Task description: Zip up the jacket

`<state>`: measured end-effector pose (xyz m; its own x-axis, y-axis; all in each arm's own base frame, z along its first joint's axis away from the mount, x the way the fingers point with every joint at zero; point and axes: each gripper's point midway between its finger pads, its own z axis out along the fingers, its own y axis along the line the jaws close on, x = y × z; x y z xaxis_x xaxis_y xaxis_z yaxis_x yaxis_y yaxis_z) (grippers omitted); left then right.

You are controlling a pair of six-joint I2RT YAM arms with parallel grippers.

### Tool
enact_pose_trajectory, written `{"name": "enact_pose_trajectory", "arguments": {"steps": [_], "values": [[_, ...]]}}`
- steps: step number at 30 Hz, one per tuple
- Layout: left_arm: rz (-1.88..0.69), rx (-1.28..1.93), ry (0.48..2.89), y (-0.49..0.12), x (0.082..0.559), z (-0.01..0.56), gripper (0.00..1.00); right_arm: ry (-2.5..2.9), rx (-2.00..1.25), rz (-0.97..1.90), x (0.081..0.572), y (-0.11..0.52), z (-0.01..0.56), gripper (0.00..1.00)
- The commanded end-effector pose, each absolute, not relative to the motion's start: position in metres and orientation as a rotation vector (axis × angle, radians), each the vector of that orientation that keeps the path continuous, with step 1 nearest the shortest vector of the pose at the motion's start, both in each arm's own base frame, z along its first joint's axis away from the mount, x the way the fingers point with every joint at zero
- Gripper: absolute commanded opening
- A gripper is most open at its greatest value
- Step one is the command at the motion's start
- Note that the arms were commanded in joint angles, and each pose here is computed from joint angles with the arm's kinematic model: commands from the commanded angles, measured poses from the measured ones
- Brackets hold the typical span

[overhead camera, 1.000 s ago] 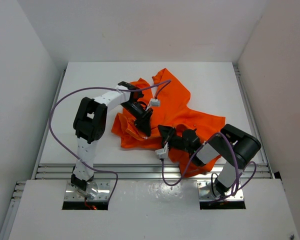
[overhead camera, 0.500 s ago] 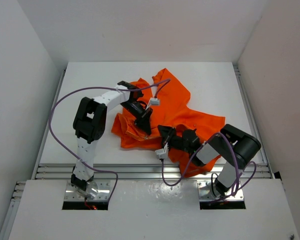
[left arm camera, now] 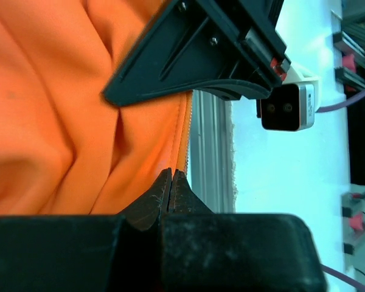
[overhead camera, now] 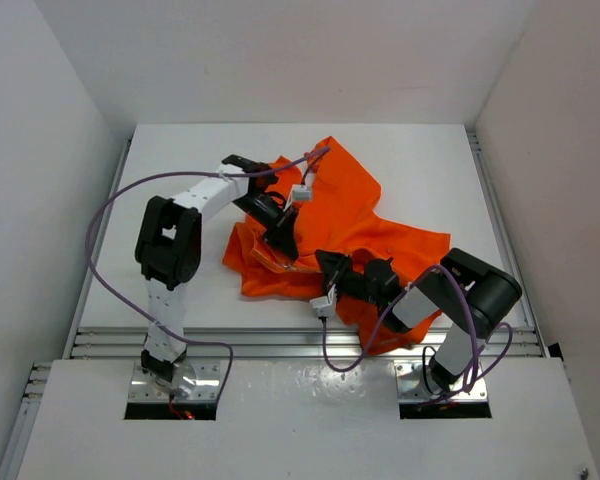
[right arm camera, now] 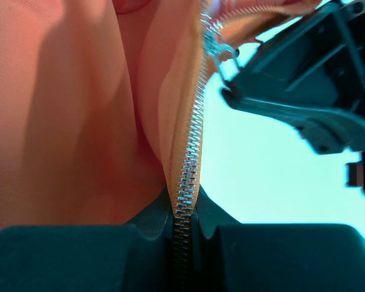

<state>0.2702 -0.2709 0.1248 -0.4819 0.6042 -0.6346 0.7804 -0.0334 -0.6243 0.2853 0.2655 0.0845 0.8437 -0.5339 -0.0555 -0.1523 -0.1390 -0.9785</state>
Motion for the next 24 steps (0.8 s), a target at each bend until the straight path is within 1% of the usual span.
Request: {"name": "enact_pose_trajectory", "arguments": {"steps": [1,3,4,6,7,9,10,11,12,13,15,18,19,24], "values": [[-1.367,1.433,1.963,-0.26,0.3,0.171,0.0,0.502,-1.571,-0.346,0.282,0.271,0.12,0.0],[-1.263,1.402,1.912,-0.259,0.316,0.189,0.0,0.52,-1.559,-0.337,0.281,0.269,0.126,0.0],[-1.249,1.349,1.921,-0.256,0.322,0.199,0.0,0.586,-1.593,-0.291,0.28,0.267,0.112,0.0],[-1.179,1.315,1.895,-0.253,0.333,0.204,0.0,0.639,-1.597,-0.249,0.277,0.264,0.111,0.0],[-1.152,1.27,1.9,-0.25,0.335,0.216,0.0,0.675,-1.622,-0.22,0.275,0.262,0.102,0.0],[-1.077,1.21,1.883,-0.245,0.344,0.229,0.0,0.727,-1.625,-0.162,0.269,0.261,0.101,0.0],[-1.043,1.198,1.879,-0.241,0.353,0.224,0.0,0.728,-1.608,-0.153,0.269,0.262,0.106,0.0],[-1.018,1.161,1.876,-0.24,0.353,0.234,0.0,0.758,-1.629,-0.133,0.264,0.257,0.098,0.0],[-0.969,1.131,1.899,-0.233,0.358,0.229,0.0,0.757,-1.616,-0.107,0.261,0.259,0.102,0.0],[-0.926,1.111,1.867,-0.229,0.368,0.234,0.0,0.77,-1.623,-0.1,0.259,0.256,0.099,0.0],[-0.858,1.055,1.881,-0.221,0.377,0.238,0.0,0.784,-1.628,-0.078,0.254,0.254,0.096,0.0],[-0.799,0.968,1.894,-0.209,0.396,0.236,0.0,0.78,-1.638,-0.081,0.249,0.25,0.093,0.0],[-0.738,0.939,1.884,-0.199,0.409,0.238,0.0,0.779,-1.637,-0.085,0.248,0.249,0.094,0.0],[-0.6,0.811,1.883,-0.168,0.443,0.247,0.0,0.821,-1.636,-0.101,0.249,0.242,0.089,0.0]]}}
